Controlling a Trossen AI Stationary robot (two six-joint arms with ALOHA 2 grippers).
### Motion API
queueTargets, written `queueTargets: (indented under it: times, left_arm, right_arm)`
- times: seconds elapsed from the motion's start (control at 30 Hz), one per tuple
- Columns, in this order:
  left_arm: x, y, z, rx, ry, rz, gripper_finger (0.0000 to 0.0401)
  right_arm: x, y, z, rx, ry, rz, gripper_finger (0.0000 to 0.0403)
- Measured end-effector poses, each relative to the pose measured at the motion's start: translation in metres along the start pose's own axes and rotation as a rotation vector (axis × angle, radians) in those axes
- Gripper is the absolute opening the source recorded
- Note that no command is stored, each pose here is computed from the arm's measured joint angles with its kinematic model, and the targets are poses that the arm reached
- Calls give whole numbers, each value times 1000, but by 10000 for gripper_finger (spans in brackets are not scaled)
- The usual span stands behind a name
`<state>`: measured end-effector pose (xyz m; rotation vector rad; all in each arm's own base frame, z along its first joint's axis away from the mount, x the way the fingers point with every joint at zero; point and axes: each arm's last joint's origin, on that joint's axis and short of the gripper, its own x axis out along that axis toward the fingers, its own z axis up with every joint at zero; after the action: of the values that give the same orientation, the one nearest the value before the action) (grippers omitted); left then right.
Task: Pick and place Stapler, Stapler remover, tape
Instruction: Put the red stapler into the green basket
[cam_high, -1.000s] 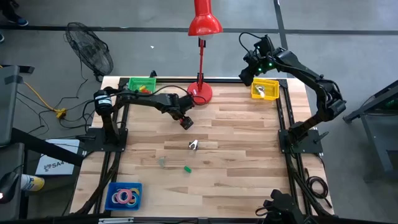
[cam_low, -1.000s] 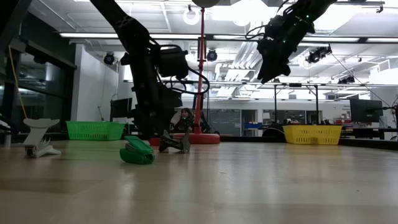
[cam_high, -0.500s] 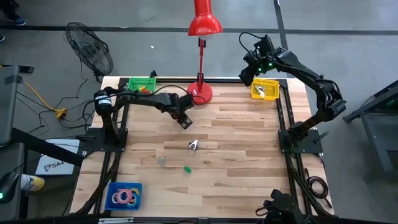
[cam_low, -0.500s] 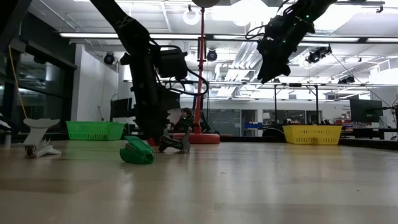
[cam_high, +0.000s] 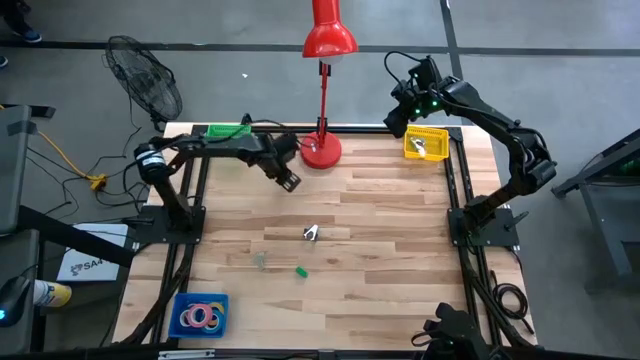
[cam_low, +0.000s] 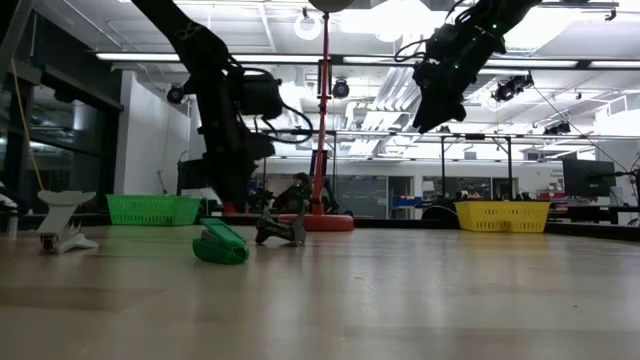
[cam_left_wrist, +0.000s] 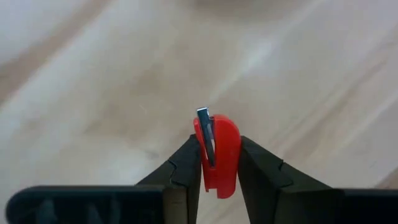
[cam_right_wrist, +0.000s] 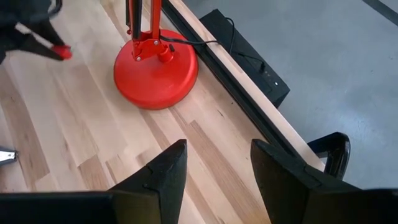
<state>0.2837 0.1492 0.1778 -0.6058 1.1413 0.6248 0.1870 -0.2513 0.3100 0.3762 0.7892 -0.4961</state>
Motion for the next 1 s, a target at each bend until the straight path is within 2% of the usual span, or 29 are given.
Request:
queueTargets:
  times: [0.33, 0.53, 0.73, 1.0]
  left_arm:
    - [-40, 57, 9, -118, -84, 96, 76]
    - [-63, 89, 5, -208, -115, 244, 75]
    - [-66, 116, 2, -293, -92, 366, 75]
    - [-56, 131, 1, -327, -49, 462, 74]
  right_arm:
    - [0, 0, 2, -15, -21, -4, 169]
    - [0, 0, 3, -17, -28, -6, 169]
    - [0, -1, 4, -23, -44, -9, 169]
    - [0, -3, 7, -24, -65, -67, 169]
